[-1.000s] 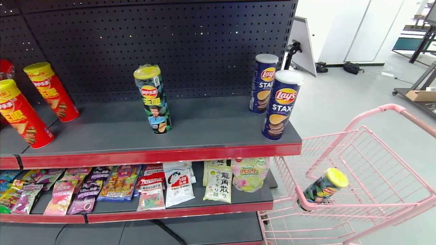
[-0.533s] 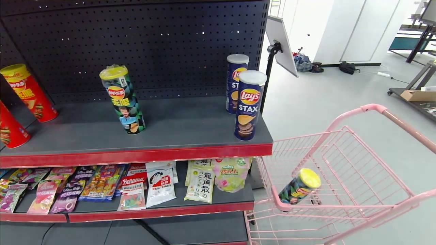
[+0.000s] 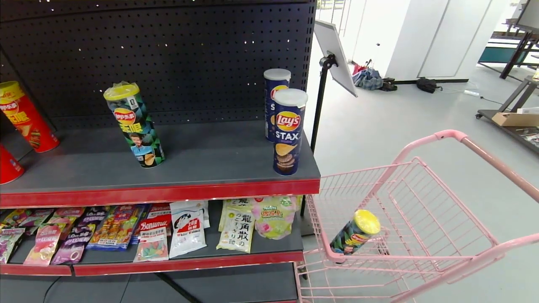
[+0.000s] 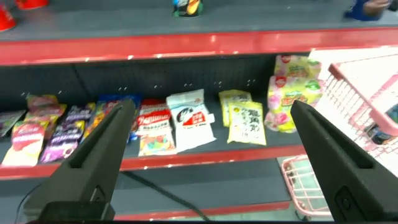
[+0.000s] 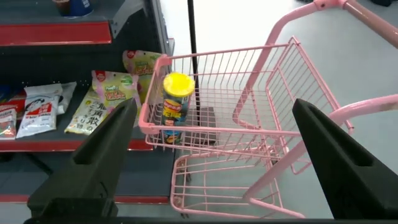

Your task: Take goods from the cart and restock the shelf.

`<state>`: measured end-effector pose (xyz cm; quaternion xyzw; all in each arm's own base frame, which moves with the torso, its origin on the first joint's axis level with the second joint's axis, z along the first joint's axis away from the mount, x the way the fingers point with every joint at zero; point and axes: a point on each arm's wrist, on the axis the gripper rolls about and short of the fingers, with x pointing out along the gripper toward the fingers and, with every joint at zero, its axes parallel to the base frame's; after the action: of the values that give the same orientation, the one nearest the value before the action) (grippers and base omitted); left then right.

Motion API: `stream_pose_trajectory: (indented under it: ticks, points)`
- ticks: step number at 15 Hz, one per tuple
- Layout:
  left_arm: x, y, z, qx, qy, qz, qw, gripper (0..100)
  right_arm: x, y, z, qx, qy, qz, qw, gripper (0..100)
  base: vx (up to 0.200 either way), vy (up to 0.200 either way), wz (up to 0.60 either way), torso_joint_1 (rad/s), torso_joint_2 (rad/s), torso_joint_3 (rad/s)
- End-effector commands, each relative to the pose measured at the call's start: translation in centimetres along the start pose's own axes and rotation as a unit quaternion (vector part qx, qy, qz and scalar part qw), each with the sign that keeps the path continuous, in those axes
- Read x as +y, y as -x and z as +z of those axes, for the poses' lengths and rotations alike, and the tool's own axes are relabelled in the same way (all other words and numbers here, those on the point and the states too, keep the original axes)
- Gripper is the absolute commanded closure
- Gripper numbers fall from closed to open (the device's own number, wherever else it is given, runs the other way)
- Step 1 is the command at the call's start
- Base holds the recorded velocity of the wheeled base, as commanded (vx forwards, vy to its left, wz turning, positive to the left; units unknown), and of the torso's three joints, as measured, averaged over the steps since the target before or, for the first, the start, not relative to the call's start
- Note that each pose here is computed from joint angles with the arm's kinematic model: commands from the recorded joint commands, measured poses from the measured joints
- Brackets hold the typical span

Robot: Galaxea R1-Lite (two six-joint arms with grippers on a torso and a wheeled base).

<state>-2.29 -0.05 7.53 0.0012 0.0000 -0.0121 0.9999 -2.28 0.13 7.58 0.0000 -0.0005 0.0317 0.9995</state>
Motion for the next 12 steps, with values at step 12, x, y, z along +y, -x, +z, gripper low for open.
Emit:
stream_pose_trajectory:
  ticks: [12]
  points:
    - [0.00,-0.01,0.00,0.001,0.002,0.000,1.0000,0,-0.01,0.00,-0.02,0.001,0.000,-0.001,1.000,0,0.033,0.000,-0.20,-0.002,0.00,0.002]
